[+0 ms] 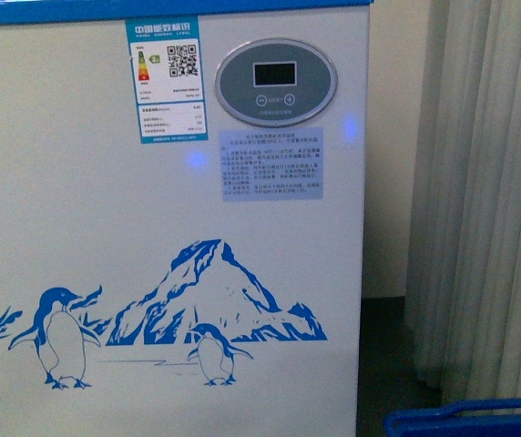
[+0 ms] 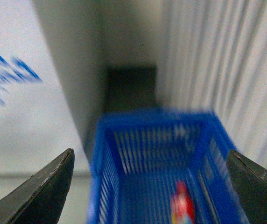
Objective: Put drink in fridge
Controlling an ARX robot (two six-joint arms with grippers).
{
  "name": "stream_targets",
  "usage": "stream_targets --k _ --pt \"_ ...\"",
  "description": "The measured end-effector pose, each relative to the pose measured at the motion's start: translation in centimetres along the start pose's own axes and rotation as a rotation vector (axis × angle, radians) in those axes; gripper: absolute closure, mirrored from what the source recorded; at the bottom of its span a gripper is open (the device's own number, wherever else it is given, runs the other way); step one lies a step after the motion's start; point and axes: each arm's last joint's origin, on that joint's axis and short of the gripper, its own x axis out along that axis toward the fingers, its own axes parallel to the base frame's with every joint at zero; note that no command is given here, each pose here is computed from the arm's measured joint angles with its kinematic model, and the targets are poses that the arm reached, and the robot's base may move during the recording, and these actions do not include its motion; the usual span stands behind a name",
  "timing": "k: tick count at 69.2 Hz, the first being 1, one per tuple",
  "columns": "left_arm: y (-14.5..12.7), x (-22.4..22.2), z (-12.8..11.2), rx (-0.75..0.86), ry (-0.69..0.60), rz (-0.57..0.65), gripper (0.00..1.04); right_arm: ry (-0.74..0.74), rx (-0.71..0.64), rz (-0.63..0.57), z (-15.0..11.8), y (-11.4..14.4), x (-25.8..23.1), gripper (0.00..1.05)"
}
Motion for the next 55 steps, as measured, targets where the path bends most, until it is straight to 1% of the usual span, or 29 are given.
stream_targets --k 5,12,16,17,19,23,30,37,47,55 --pt "0.0 0.0 0.0 0.000 0.000 -0.001 0.08 0.081 0.010 -0.046 0.2 -1.2 2.3 0.08" --pt "0.0 0.0 0.0 0.000 0.000 0.000 0.08 0.123 -0.006 -0.100 1.0 -2.9 6.1 0.08" --pt "0.0 0.0 0.0 0.000 0.000 0.000 0.08 0.153 -0.051 -0.101 1.4 -3.9 10.3 0.08" --pt "0.0 0.0 0.0 0.000 0.000 0.000 0.08 0.168 -0.060 -0.096 1.1 -4.1 11.7 0.08" --pt "0.0 0.0 0.0 0.000 0.000 0.000 0.08 0.180 -0.066 -0.086 0.7 -4.2 13.1 0.08" --pt "0.0 0.0 0.0 0.000 0.000 0.000 0.08 0.206 -0.063 -0.071 -0.2 -4.3 15.3 0.08" --pt "0.0 0.0 0.0 0.000 0.000 0.000 0.08 0.285 -0.059 -0.051 -2.5 -4.4 19.4 0.08" --pt "0.0 0.0 0.0 0.000 0.000 0.000 0.08 0.380 -0.039 -0.023 -5.4 -3.8 23.1 0.08" --pt "0.0 0.0 0.0 0.000 0.000 0.000 0.08 0.450 -0.029 0.002 -8.1 -2.9 26.9 0.08" --pt "0.0 0.0 0.0 0.000 0.000 0.000 0.08 0.518 -0.017 0.002 -10.6 -2.4 31.2 0.08"
